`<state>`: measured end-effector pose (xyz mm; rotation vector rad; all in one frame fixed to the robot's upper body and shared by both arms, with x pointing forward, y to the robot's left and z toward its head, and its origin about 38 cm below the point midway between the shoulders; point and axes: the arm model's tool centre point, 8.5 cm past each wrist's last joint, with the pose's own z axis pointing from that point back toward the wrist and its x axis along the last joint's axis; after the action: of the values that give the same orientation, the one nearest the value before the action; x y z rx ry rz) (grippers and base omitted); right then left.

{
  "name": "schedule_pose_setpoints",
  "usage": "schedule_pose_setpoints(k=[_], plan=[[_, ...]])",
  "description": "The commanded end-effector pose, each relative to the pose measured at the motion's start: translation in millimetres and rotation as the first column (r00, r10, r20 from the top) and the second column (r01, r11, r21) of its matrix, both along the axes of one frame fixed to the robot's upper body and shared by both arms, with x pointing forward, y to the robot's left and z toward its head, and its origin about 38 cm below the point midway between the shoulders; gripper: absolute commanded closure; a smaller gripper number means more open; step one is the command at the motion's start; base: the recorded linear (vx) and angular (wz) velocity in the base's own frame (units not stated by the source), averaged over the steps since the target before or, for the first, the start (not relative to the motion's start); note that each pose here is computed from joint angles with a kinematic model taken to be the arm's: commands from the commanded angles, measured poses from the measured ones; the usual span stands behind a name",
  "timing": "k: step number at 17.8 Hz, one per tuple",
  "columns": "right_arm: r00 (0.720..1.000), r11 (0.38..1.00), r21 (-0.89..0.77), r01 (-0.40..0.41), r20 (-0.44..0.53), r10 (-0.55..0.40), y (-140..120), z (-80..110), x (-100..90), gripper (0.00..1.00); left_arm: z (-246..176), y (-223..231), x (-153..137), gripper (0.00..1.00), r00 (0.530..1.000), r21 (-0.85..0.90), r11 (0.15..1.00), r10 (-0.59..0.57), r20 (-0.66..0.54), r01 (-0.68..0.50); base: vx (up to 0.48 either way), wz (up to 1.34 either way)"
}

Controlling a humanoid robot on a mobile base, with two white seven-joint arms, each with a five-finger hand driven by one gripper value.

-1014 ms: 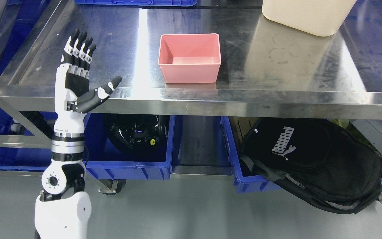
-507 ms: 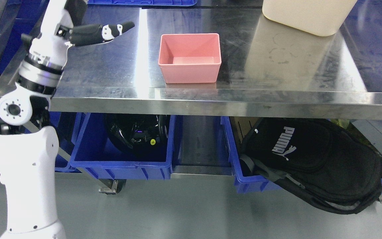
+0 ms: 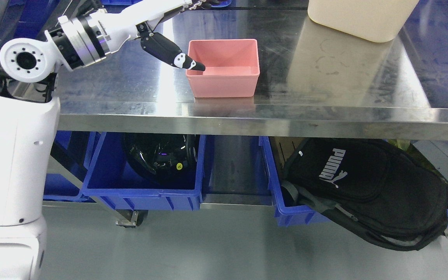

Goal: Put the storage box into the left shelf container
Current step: 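Hook the left hand fingers over the pink box's near rim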

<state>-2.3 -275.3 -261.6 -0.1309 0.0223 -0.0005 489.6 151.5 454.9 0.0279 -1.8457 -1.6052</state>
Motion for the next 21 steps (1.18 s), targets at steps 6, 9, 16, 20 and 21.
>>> schedule_pose_setpoints(k=[6,9,16,20,21], plan=[[1.0,1.0,-0.017,0.002,0.009,-0.002,-11.2,0.8,0.1,0.0,-3.2,-100.2,-13.6,0.05,0.941,0.233,0.959,-0.082,-0.327,0.165,0.0,0.0],[1.0,1.0,-0.017,0.002,0.009,-0.002,-11.2,0.8,0.1,0.0,17.1,-106.1,-20.8,0.06,0.951,0.338,0.928,-0.05,-0.307,0.157,0.0,0.0],[1.0,1.0,-0.017,0.002,0.009,-0.002,-11.2,0.8,0.1,0.0,24.5,-47.3,-2.6,0.06,0.954,0.536,0.844,0.172,-0.245,-0.015,0.0,0.0],[1.0,1.0,-0.017,0.002,0.009,-0.002,-11.2,0.8,0.1,0.0,1.8,-25.3,12.6,0.06,0.933,0.579,0.81,0.274,-0.234,-0.093,0.0,0.0],[1.0,1.0,-0.017,0.002,0.009,-0.002,-11.2,0.8,0.1,0.0,-3.3,-23.6,17.9,0.06,0.926,0.585,0.804,0.297,-0.234,-0.11,0.0,0.0]])
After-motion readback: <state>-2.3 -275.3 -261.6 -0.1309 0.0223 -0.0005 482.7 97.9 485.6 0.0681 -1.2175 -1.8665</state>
